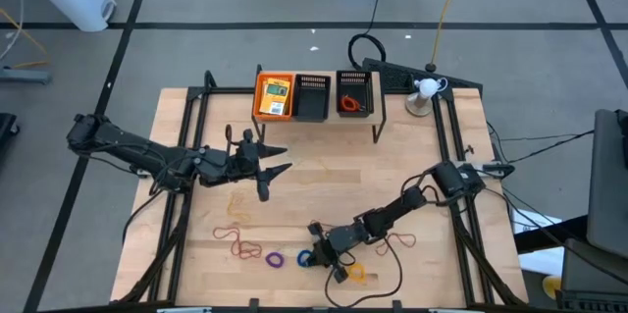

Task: Pick & Place Office Desk Supplies
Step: Put the blue spring keychain into the right black bin on the shelf

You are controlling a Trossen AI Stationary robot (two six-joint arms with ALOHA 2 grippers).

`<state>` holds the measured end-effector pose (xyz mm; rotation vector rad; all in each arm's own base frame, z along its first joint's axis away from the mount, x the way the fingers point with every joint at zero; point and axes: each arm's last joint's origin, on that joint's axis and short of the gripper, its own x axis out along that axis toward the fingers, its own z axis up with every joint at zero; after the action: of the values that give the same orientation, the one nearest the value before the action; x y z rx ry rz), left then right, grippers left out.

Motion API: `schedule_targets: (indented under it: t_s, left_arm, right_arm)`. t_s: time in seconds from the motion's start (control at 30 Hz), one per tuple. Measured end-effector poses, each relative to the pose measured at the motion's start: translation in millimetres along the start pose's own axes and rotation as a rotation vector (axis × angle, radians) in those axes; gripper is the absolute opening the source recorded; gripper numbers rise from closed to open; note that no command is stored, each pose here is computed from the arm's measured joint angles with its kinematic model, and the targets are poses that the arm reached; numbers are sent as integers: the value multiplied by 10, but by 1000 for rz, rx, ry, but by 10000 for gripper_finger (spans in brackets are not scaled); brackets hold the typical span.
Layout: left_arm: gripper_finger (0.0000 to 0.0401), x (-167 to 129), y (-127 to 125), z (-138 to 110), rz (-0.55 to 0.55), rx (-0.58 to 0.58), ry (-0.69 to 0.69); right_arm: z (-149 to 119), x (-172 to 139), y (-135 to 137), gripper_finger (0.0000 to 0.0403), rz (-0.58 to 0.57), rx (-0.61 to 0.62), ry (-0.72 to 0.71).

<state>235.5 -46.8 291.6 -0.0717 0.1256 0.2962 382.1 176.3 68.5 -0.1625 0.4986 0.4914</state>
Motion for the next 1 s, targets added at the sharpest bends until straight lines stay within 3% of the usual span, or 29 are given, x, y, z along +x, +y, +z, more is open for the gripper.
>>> schedule_targets:
  t_s: [0.23,0.53,0.8,1.0]
  left_arm:
    - [195,0,1,-7,1,-2,6]
    - [195,0,1,-7,1,-36,7]
    - [195,7,2,-39,10,-118,31]
    - [195,7,2,-39,10,-113,31]
  right_arm:
    - [301,-287,28,17,-147,-127,91]
    - [965,-1053,-89,17,-549,-232,111]
    - [1293,-1854,-431,16,-977,-339,121]
    - [1355,-2572,-804,16,-1185,-249,85]
